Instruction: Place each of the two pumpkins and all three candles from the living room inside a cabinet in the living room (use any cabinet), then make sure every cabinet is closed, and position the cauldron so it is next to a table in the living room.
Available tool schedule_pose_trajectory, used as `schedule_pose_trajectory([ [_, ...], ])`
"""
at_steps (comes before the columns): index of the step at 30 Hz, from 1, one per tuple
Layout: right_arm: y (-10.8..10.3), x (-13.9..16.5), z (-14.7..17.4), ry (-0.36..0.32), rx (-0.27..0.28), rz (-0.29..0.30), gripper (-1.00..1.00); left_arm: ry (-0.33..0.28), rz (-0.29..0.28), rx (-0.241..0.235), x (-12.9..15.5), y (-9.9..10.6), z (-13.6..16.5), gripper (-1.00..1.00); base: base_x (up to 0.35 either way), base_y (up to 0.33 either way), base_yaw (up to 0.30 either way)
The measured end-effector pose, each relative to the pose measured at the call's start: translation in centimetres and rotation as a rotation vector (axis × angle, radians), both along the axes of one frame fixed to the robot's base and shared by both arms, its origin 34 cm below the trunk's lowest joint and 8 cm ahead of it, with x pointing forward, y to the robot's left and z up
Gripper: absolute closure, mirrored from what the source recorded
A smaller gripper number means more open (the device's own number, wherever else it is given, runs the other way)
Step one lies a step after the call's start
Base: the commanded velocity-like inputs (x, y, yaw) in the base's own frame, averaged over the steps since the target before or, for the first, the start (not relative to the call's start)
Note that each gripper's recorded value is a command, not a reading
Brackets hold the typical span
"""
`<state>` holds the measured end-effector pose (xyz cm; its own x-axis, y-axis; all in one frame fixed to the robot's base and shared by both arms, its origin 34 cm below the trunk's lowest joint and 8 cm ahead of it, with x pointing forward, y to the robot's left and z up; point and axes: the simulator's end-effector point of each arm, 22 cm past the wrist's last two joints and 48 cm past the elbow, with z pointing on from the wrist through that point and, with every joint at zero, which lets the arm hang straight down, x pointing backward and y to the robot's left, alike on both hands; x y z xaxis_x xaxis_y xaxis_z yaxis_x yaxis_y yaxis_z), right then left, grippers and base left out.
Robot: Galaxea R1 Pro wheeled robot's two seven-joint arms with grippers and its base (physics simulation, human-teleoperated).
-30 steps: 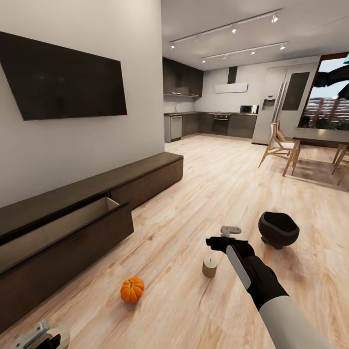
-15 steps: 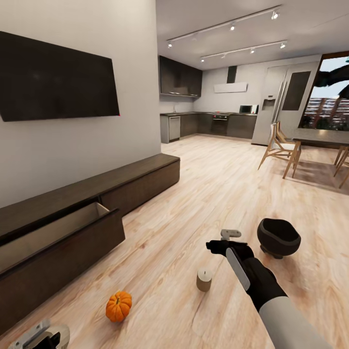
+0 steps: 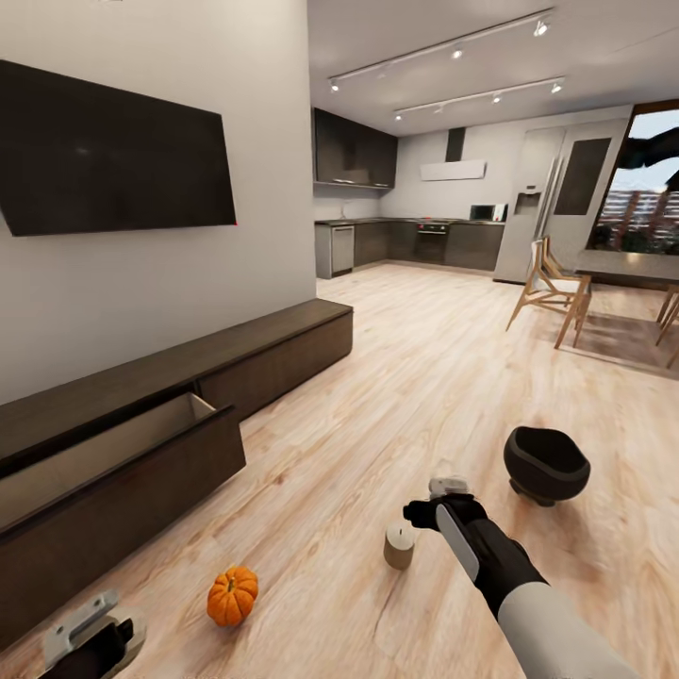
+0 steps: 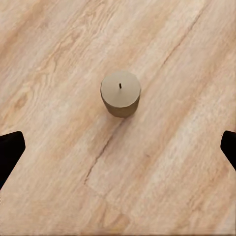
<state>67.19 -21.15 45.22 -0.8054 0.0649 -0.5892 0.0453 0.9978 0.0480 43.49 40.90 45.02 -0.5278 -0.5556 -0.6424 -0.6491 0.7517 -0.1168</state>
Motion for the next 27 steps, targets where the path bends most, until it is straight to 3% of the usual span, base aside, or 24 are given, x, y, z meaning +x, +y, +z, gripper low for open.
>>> schedule_pose_trajectory([
  [1, -0.2, -0.6, -0.9, 0.023, -0.003, -0.004, -1.0, 0.016, 0.024, 0.011, -1.4, 0.7, -0.6, 1.0, 0.0, 0.0, 0.151],
  [7, -0.3, -0.8, -1.1, 0.03, -0.006, -0.005, -1.0, 0.011, 0.048, 0.007, -2.3, 0.8, -0.9, 1.0, 0.036, -0.02, 0.159],
  [11, -0.4, -0.7, -1.0, 0.027, -0.01, -0.005, -1.0, 0.006, 0.075, 0.02, -3.3, 1.7, -1.0, 1.0, 0.259, -0.139, 0.153],
  [12, -0.4, -0.7, -1.0, 0.025, -0.011, -0.005, -1.0, 0.007, 0.105, 0.033, -4.1, 2.9, -0.9, 1.0, 0.297, -0.157, 0.152],
  [27, -0.8, -1.3, -1.7, 0.047, -0.017, -0.015, -1.0, 0.014, 0.161, 0.039, -6.2, 4.8, -1.1, 1.0, 0.307, -0.158, 0.037],
])
